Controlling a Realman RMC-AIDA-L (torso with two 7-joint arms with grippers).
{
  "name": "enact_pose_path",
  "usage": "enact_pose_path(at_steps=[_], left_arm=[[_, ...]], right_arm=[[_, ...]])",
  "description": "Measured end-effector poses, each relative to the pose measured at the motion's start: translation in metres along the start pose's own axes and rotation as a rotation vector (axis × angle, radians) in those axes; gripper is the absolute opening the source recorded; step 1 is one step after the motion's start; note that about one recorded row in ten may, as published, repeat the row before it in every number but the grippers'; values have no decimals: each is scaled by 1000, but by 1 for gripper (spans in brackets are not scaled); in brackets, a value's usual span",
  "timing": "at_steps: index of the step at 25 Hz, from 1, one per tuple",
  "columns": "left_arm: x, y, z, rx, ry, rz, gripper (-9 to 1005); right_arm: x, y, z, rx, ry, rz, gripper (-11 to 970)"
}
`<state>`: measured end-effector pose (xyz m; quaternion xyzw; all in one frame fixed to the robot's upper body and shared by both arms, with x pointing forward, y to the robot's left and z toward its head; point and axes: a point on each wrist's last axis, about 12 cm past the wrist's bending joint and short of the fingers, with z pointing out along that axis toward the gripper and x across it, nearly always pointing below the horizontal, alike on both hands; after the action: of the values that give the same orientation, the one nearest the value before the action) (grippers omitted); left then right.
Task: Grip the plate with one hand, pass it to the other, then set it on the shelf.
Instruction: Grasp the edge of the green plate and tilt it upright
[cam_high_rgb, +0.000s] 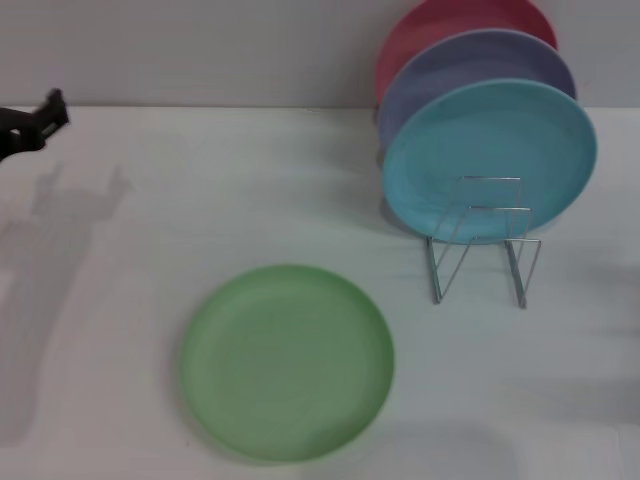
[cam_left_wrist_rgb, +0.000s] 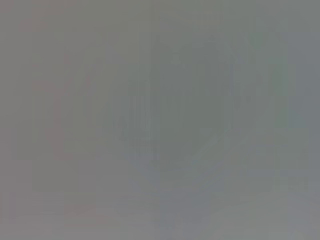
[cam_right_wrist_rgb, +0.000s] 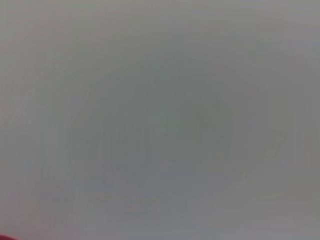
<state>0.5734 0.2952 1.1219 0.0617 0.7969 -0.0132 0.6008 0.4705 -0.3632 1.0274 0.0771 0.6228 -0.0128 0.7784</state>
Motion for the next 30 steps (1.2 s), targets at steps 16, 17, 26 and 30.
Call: enact_pose_path(at_steps=[16,17,26,30], left_arm=[[-56,-42,-21,404,594,23,842],[-55,-45,-22,422,614,35,842],[-32,-59,-30,486,761,113,841],[-20,-57,-28,480,804,97,841]], right_arm=[[3,4,11,-16,27,0,785],[3,4,11,-16,29,0,785],[3,4,11,-15,29,-2,784],[3,3,10,-15,29,-3,784]])
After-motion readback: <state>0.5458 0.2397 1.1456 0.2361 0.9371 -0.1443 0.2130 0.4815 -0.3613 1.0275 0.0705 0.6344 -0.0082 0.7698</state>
